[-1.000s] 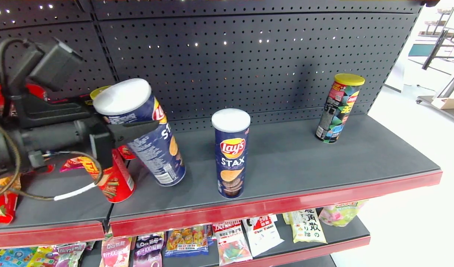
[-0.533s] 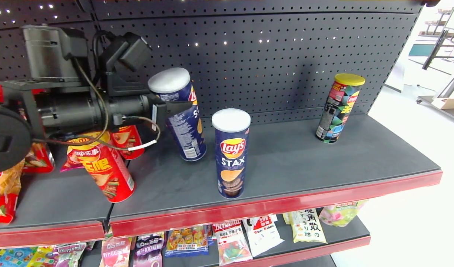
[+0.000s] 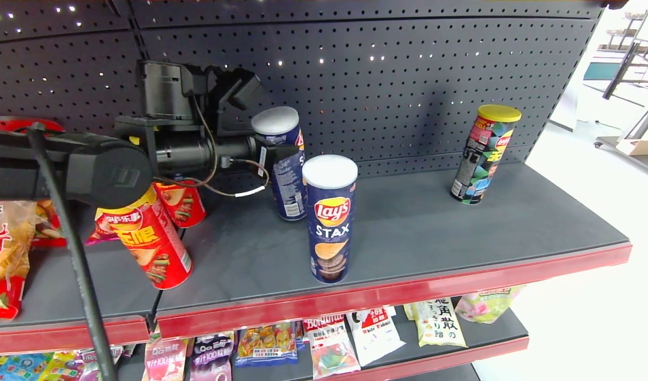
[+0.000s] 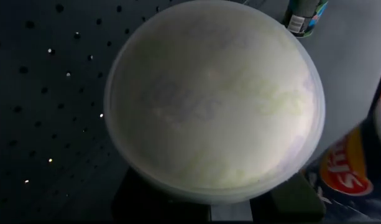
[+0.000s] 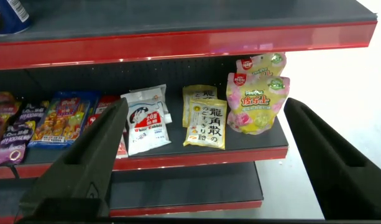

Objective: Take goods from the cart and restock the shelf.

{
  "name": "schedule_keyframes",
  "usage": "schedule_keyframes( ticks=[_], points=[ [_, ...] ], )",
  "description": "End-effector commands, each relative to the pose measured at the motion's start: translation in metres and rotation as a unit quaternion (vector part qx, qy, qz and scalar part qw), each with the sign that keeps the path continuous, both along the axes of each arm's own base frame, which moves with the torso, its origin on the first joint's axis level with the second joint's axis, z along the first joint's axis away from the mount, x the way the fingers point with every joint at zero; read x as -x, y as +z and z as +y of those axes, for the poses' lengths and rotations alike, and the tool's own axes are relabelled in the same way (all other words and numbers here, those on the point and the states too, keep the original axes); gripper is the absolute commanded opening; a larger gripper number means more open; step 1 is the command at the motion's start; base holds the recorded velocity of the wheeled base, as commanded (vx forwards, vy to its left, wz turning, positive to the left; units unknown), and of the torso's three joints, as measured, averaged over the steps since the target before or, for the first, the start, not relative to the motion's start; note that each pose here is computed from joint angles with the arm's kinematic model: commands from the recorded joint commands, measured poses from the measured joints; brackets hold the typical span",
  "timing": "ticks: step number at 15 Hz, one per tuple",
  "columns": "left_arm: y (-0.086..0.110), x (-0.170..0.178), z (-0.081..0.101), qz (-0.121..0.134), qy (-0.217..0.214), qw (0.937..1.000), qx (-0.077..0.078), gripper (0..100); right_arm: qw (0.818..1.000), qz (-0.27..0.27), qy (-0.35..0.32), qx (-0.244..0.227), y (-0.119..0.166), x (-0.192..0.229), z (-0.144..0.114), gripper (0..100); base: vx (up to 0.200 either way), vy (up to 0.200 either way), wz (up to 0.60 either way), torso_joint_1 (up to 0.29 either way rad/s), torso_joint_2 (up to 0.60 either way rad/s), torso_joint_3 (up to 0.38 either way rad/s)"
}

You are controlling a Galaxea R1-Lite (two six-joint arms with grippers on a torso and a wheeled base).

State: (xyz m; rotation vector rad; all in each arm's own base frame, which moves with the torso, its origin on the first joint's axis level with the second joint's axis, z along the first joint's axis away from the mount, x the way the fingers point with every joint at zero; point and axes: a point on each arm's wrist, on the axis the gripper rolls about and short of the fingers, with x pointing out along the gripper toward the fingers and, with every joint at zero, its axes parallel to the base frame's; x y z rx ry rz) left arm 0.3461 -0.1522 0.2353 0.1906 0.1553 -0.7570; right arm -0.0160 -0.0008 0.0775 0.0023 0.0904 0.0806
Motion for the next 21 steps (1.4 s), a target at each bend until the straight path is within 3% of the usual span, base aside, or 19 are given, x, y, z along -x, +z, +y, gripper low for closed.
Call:
schedule_keyframes(
  ticks=[1, 12, 21],
  points=[
    [-0.012, -0.01, -0.005, 0.006, -0.001, 1.0, -0.002, 0, 1.0, 0.001, 0.0, 0.0, 0.0, 0.0, 0.0, 100, 0.0, 0.0, 0.0, 0.0, 0.0, 0.0],
    [-0.018, -0.012, -0.021, 0.004, -0.018, 0.9998, 0.001, 0, 1.0, 0.001, 0.0, 0.0, 0.0, 0.0, 0.0, 100, 0.0, 0.0, 0.0, 0.0, 0.0, 0.0],
    [-0.023, -0.01, -0.021, 0.01, -0.02, 0.9997, -0.004, 0, 1.0, 0.001, 0.0, 0.0, 0.0, 0.0, 0.0, 100, 0.0, 0.0, 0.0, 0.0, 0.0, 0.0]
  ],
)
